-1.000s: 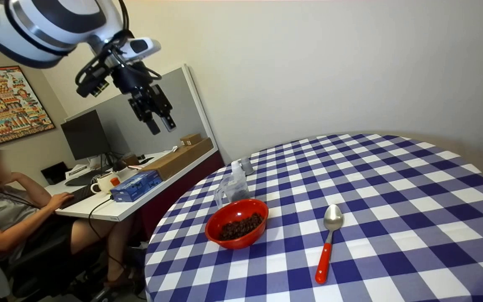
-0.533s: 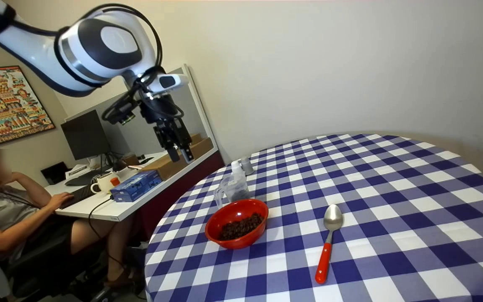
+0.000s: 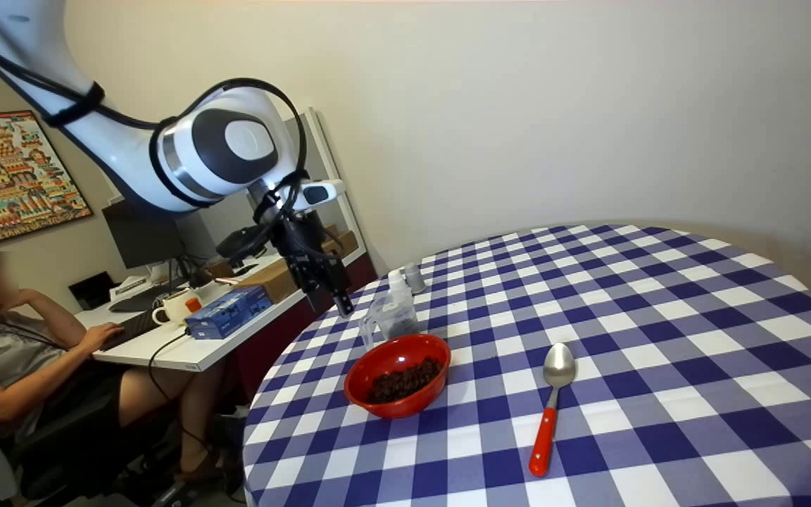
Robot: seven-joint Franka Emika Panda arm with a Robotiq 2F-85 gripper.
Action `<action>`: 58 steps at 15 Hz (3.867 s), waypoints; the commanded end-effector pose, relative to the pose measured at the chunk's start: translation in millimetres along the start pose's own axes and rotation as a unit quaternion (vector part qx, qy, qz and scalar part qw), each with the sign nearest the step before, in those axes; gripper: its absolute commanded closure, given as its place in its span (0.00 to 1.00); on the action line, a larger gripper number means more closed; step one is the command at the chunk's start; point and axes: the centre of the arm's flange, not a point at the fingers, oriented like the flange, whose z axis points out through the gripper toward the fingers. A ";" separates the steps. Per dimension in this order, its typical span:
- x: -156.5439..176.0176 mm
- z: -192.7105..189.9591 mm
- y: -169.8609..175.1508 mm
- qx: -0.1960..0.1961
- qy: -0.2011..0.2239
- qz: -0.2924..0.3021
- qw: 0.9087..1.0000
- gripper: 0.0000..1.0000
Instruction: Pour some contents from the clear jar into the orange bowl
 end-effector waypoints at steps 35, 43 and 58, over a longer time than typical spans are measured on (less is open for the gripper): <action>86.7 9.5 -58.5 0.044 0.037 0.053 0.997 0.93; 74.6 -81.9 -48.6 0.095 -0.006 0.210 0.973 0.93; -20.7 -176.7 89.3 0.195 -0.107 0.331 0.917 0.93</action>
